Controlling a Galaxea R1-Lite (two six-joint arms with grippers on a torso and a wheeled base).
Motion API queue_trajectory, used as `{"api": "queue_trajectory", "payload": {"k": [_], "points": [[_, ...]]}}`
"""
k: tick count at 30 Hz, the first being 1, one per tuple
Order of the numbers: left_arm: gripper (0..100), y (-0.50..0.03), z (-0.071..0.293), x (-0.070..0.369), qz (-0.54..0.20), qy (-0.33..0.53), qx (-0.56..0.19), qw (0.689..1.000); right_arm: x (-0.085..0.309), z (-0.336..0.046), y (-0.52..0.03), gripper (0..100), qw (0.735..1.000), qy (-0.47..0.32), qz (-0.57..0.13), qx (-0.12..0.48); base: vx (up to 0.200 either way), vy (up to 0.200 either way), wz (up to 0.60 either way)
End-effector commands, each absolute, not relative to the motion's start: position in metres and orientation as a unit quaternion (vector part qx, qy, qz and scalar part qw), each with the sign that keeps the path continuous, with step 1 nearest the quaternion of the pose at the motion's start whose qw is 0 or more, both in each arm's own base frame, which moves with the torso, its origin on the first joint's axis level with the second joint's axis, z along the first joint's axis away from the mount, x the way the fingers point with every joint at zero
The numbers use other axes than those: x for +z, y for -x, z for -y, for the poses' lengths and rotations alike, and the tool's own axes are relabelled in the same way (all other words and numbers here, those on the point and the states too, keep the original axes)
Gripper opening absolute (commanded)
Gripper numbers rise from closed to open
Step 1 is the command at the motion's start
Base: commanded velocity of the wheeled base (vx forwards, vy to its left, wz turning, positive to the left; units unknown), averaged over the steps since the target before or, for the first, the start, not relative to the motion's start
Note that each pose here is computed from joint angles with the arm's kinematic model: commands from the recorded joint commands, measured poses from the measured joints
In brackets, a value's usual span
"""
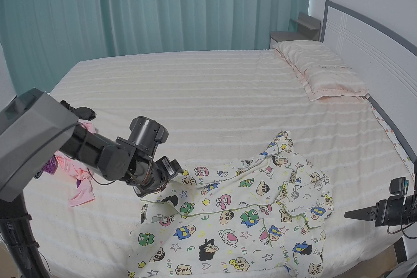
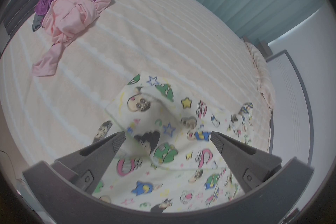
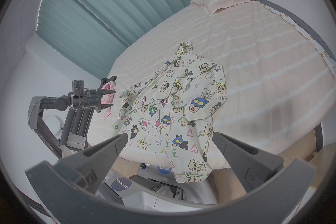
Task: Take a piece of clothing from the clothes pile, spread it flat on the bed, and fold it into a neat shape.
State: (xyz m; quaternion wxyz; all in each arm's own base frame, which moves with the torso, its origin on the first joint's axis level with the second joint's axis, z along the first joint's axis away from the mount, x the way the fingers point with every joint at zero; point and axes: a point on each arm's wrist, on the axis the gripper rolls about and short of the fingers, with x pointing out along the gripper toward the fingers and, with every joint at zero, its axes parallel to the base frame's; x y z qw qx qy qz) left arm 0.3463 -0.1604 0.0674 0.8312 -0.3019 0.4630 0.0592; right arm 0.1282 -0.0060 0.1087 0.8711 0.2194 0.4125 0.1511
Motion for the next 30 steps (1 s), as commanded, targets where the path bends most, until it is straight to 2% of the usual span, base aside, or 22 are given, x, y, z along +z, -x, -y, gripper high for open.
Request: {"api": "queue_trajectory", "payload": {"k": [1, 6, 14, 15, 23, 30], "points": [[100, -0.383, 0.161, 0.04, -0.448, 0.339, 0.097, 0.821, 0.107, 0.006, -0.131, 100, 0.868, -0.223, -0.418, 0.15, 0.0, 0.0, 0.0], [100, -0.393, 0.164, 0.026, -0.449, 0.349, 0.113, 0.815, 0.107, 0.006, -0.132, 100, 0.868, -0.223, -0.417, 0.151, 0.0, 0.0, 0.0], [100, -0.415, 0.172, 0.006, -0.436, 0.337, 0.138, 0.823, 0.106, 0.006, -0.13, 100, 0.867, -0.224, -0.417, 0.154, 0.0, 0.0, 0.0], [0, -0.418, 0.173, 0.005, -0.436, 0.336, 0.14, 0.823, 0.106, 0.006, -0.13, 100, 0.867, -0.224, -0.417, 0.154, 0.0, 0.0, 0.0], [0, -0.437, 0.173, 0.017, -0.408, 0.344, 0.162, 0.83, 0.106, 0.007, -0.131, 100, 0.867, -0.225, -0.418, 0.153, 0.0, 0.0, 0.0], [0, -0.465, 0.16, 0.05, -0.354, 0.372, 0.164, 0.842, 0.106, 0.007, -0.132, 100, 0.868, -0.224, -0.415, 0.153, 0.0, 0.0, 0.0]]}}
